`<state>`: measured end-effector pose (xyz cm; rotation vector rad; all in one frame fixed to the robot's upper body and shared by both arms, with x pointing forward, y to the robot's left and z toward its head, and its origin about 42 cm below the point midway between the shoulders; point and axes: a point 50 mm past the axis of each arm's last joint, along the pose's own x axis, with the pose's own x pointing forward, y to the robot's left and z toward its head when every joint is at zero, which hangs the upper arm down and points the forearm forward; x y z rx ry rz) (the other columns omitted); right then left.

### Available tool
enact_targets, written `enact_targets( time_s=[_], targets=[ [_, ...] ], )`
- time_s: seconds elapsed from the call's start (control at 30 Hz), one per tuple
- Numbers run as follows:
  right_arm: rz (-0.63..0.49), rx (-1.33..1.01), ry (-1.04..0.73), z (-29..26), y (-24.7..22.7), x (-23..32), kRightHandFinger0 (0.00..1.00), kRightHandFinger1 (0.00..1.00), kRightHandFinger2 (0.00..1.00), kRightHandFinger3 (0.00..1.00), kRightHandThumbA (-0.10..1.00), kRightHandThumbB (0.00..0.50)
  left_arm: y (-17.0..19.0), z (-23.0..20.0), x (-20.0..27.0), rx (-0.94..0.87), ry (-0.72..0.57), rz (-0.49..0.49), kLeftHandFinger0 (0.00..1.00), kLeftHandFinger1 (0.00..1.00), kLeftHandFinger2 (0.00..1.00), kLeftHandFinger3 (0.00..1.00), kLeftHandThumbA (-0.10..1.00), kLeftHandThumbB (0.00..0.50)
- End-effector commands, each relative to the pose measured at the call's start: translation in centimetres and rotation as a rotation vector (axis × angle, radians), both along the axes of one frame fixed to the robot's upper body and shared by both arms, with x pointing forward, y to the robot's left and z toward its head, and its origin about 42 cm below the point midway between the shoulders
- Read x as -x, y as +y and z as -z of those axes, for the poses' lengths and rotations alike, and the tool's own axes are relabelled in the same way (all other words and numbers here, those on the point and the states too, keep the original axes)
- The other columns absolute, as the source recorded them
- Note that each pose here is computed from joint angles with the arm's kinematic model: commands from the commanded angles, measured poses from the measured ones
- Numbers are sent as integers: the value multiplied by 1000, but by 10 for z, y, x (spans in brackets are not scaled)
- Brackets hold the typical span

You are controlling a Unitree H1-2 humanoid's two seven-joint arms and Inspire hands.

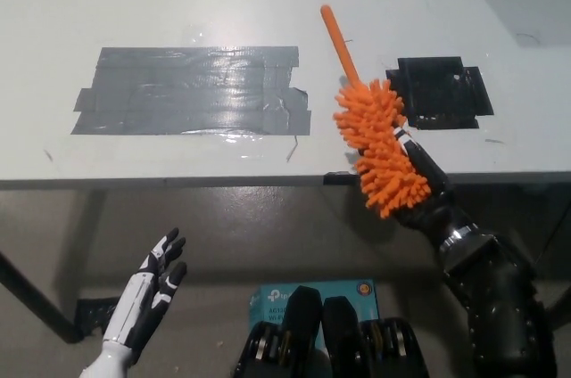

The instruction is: An orange duster is kept infront of the robot in the middle of the table and the robot extends its right arm to grab the duster, picks it up and hands it to a person

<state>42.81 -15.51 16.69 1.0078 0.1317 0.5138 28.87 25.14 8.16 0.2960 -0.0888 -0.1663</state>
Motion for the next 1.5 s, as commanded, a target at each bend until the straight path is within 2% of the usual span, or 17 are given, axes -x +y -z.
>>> enact_targets(
  time_s=[0.0, 0.53, 0.6, 0.63, 0.7, 0.8, 0.93, 1.07, 1.17, 1.37, 1.4, 1.43, 1.47],
  targets=[
    [-33, -209, -38, -42, 21, 0, 0, 342, 619, 1000, -100, 67, 2, -19, -11, 3, -61, 36, 869, 1000, 1000, 1000, 899, 183],
    [-13, -239, 47, -48, 23, -8, 0, 311, 588, 971, -100, 73, 2, -22, -12, 4, -66, 41, 850, 1000, 1000, 1000, 877, 161],
    [-9, -220, 66, -50, 24, -12, 0, 321, 599, 981, -100, 82, 2, -22, -11, 4, -67, 41, 849, 1000, 1000, 1000, 876, 161],
    [-7, -213, 80, -52, 24, -15, 0, 377, 680, 1000, -100, 58, 2, -23, -12, 5, -70, 42, 849, 1000, 1000, 1000, 875, 158],
    [7, -195, 102, -55, 25, -22, 0, 354, 637, 1000, -100, 62, 2, -24, -13, 1, -75, 45, 850, 1000, 1000, 1000, 875, 154],
    [30, -177, 154, -59, 29, -30, 0, 338, 628, 1000, -100, 76, 2, -24, -14, -1, -74, 46, 847, 1000, 1000, 1000, 874, 154],
    [36, -163, 185, -60, 32, -35, 0, 317, 595, 1000, -100, 65, 2, -24, -14, 1, -75, 46, 847, 1000, 1000, 1000, 870, 155],
    [38, -156, 212, -59, 34, -41, 0, 302, 586, 980, -100, 56, 3, -26, -15, 4, -78, 46, 850, 1000, 1000, 1000, 868, 155],
    [43, -164, 233, -58, 34, -44, 0, 301, 609, 1000, -100, 75, 2, -26, -15, 2, -82, 47, 848, 1000, 1000, 1000, 867, 153],
    [47, -158, 242, -59, 33, -47, 0, 275, 582, 990, -100, 87, 2, -28, -17, 0, -87, 51, 847, 1000, 1000, 1000, 871, 160],
    [52, -155, 245, -59, 32, -47, 0, 306, 680, 1000, -100, 121, 2, -28, -17, 2, -85, 52, 848, 1000, 1000, 1000, 870, 161],
    [54, -154, 245, -58, 32, -47, 0, 306, 680, 1000, -100, 121, 2, -28, -17, 2, -84, 52, 848, 1000, 1000, 1000, 870, 161],
    [59, -139, 237, -58, 31, -46, 54, 368, 768, 1000, -100, 141, 2, -29, -17, 1, -83, 53, 848, 1000, 1000, 1000, 870, 161]
  ],
)
